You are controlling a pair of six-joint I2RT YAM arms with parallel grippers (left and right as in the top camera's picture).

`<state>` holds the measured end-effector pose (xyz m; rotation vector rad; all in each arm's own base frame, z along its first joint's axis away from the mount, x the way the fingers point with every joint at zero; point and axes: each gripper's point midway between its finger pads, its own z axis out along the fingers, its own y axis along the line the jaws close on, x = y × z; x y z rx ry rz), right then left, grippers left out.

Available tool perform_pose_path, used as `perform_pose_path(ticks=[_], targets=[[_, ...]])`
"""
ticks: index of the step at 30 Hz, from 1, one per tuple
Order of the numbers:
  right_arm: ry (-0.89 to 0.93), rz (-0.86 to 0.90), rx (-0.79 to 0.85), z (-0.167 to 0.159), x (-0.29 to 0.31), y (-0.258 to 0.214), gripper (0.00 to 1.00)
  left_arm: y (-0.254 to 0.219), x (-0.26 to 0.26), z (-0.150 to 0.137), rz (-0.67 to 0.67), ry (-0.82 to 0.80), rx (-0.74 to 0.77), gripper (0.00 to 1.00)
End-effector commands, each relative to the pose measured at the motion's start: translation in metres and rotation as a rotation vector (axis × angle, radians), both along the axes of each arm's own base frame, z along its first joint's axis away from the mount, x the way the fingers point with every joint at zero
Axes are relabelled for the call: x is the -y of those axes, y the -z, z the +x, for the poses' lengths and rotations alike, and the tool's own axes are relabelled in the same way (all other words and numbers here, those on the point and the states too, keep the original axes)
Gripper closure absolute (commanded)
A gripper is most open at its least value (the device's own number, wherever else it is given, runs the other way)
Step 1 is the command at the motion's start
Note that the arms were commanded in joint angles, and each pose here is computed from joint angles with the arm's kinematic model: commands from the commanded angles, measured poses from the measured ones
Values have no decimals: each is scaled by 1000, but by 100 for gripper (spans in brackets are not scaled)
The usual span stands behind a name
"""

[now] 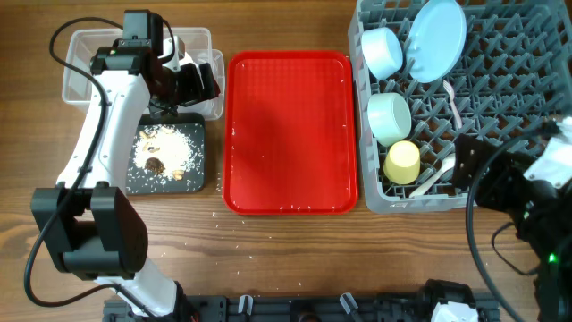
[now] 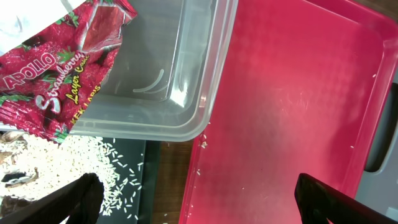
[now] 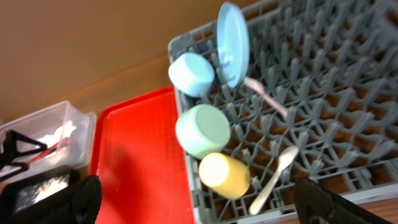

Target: Sort waste into correct bins and load items into the dishwasher rack

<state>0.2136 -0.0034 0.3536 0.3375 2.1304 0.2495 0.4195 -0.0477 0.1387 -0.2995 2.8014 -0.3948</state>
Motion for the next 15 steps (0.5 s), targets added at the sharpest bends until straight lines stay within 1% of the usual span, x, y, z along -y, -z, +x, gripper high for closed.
perform_pose_path(ticks=[1, 3, 5, 7, 10, 11, 15], targets=[[24, -78, 63, -2, 9, -2, 0, -12, 1, 3, 1, 2, 34, 0], [17, -99, 190, 10, 9, 1, 0, -12, 1, 3, 1, 2, 34, 0], [-12, -111, 284, 17, 5, 16, 0, -12, 1, 3, 1, 2, 35, 0], [-57, -108, 366, 22, -3, 42, 0, -12, 0, 3, 2, 2, 34, 0], [-125, -102, 451, 24, -19, 82, 0, -12, 1, 3, 1, 2, 35, 0], [-155, -100, 490, 24, -28, 105, 0, -12, 0, 3, 2, 2, 35, 0], [-146, -95, 536, 27, -34, 150, 0, -12, 1, 3, 1, 2, 35, 0]])
